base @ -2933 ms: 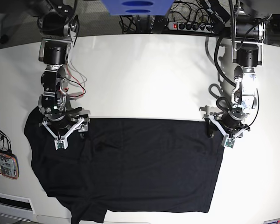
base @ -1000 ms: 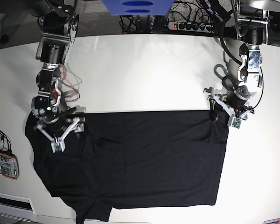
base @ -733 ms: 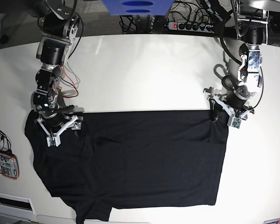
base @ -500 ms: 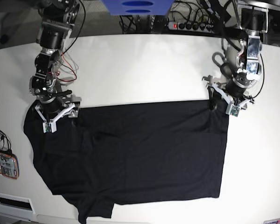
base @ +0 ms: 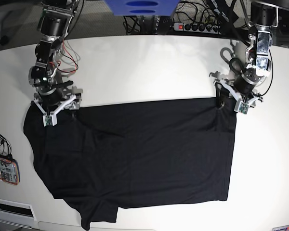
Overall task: Fold the T-shirt properly
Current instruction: 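Drag the held shirt edge with both grippers back toward the arm bases, then shift the right gripper along the shirt edge while the left holds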
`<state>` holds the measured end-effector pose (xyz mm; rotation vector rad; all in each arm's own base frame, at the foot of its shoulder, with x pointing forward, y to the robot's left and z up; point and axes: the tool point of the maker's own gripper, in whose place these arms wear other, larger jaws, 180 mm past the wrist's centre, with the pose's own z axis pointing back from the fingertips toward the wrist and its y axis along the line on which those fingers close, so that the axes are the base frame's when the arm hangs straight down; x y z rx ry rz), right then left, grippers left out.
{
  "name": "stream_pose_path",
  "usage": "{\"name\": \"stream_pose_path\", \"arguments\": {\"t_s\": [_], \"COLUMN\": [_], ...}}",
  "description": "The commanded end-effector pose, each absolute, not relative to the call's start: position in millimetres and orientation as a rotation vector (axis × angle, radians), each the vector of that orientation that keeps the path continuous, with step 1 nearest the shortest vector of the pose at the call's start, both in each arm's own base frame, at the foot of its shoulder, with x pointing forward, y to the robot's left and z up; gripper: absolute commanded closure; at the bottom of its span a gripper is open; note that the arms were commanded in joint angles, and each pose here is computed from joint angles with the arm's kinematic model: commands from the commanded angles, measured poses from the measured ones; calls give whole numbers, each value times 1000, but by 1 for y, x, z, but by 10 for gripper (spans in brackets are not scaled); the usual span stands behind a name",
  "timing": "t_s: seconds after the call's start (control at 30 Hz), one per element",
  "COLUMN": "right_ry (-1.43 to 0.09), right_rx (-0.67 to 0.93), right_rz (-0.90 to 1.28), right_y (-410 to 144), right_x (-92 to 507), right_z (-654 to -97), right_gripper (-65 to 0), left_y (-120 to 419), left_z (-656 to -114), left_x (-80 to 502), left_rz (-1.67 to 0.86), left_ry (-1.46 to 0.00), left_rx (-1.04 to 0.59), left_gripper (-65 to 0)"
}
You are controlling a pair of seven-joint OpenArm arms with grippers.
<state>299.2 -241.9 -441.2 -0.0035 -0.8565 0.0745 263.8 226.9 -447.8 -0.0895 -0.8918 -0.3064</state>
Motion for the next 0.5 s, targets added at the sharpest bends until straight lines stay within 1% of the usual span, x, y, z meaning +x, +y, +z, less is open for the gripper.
{"name": "stream_pose_path", "arguments": {"t_s": [0.0,0.1,0.23,0.47], "right_ry": [-696,-688,-736,-707], "right_rx": [-71,-81,-7,20], "right_rz": [116,126,71,98], "right_y": [-253,-254,-244,-238], "right_x": [274,265,269,263], "right_z": [-462,-459,-449,-447], "right_gripper": [-596,-596,-596,-596], "left_y": [244,245,245,252], "left_z": [-486,-490,-491,-493], "left_x": [220,210,209,193], "left_rz": [-373,-375,-375,-358], "left_ry": [-646,-626,-623,-603], "left_rx": [-11,-13,-14,-5], "left_gripper": [-338,-338,-338,-338]}}
